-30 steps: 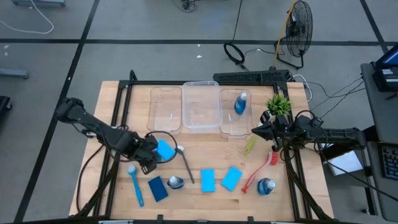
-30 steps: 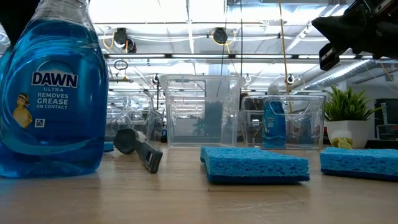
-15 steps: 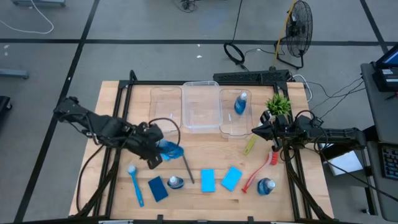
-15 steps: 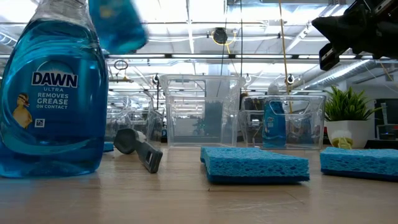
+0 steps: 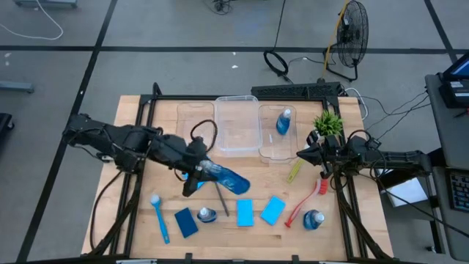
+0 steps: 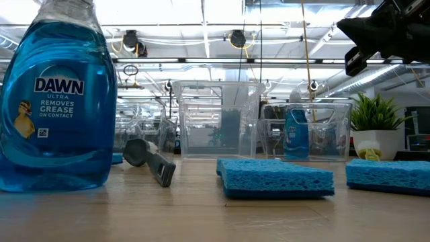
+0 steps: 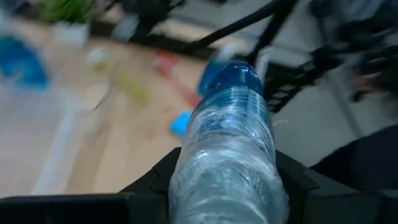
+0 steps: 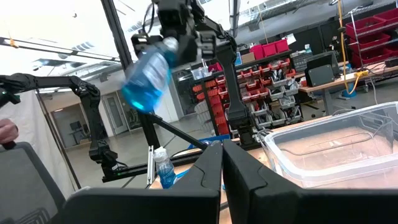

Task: Pick & Place Kitchen Sink Supplies
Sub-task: Put the blue dishwashing liquid bottle into the right transparent bin

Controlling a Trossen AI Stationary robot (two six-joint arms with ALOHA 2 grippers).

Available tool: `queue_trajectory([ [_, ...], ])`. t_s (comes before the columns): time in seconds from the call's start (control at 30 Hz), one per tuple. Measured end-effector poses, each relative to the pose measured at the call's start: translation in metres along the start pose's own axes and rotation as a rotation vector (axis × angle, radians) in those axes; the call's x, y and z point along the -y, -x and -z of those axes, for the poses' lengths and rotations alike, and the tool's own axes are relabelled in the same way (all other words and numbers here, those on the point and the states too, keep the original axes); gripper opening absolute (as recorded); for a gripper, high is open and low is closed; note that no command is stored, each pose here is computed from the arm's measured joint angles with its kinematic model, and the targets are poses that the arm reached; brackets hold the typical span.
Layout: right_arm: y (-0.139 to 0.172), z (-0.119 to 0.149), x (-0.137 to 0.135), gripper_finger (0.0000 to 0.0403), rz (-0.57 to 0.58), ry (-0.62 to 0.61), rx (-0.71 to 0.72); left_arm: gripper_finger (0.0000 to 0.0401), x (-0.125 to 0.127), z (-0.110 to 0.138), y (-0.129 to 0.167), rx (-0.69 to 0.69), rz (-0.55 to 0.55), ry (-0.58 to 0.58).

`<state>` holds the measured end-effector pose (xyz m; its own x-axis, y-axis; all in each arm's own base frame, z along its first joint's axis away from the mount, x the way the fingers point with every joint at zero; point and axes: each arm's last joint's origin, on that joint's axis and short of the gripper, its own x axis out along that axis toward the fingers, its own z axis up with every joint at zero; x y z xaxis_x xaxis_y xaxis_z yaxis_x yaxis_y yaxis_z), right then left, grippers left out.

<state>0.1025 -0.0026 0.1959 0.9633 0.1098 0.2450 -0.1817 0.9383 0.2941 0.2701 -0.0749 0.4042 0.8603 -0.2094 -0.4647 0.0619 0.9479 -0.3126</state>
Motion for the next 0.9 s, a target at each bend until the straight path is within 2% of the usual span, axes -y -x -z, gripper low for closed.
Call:
queue_trajectory([
  [0.17,0.0,0.0,0.0,0.0,0.0,0.0,0.0,0.0157,0.002,-0.018,0.001,0.139,0.147,-0.085],
  [0.3,0.0,0.0,0.0,0.0,0.0,0.0,0.0,0.0157,0.003,-0.025,0.003,0.202,0.221,-0.123],
  [0.53,0.0,0.0,0.0,0.0,0.0,0.0,0.0,0.0157,0.007,-0.032,0.006,0.272,0.272,-0.173],
  [0.7,0.0,0.0,0.0,0.0,0.0,0.0,0.0,0.0155,0.007,-0.032,0.006,0.282,0.264,-0.165],
  [0.77,0.0,0.0,0.0,0.0,0.0,0.0,0.0,0.0154,0.006,-0.033,0.006,0.287,0.231,-0.126],
  [0.9,0.0,0.0,0.0,0.0,0.0,0.0,0.0,0.0154,-0.002,-0.03,0.004,0.294,0.041,0.07],
])
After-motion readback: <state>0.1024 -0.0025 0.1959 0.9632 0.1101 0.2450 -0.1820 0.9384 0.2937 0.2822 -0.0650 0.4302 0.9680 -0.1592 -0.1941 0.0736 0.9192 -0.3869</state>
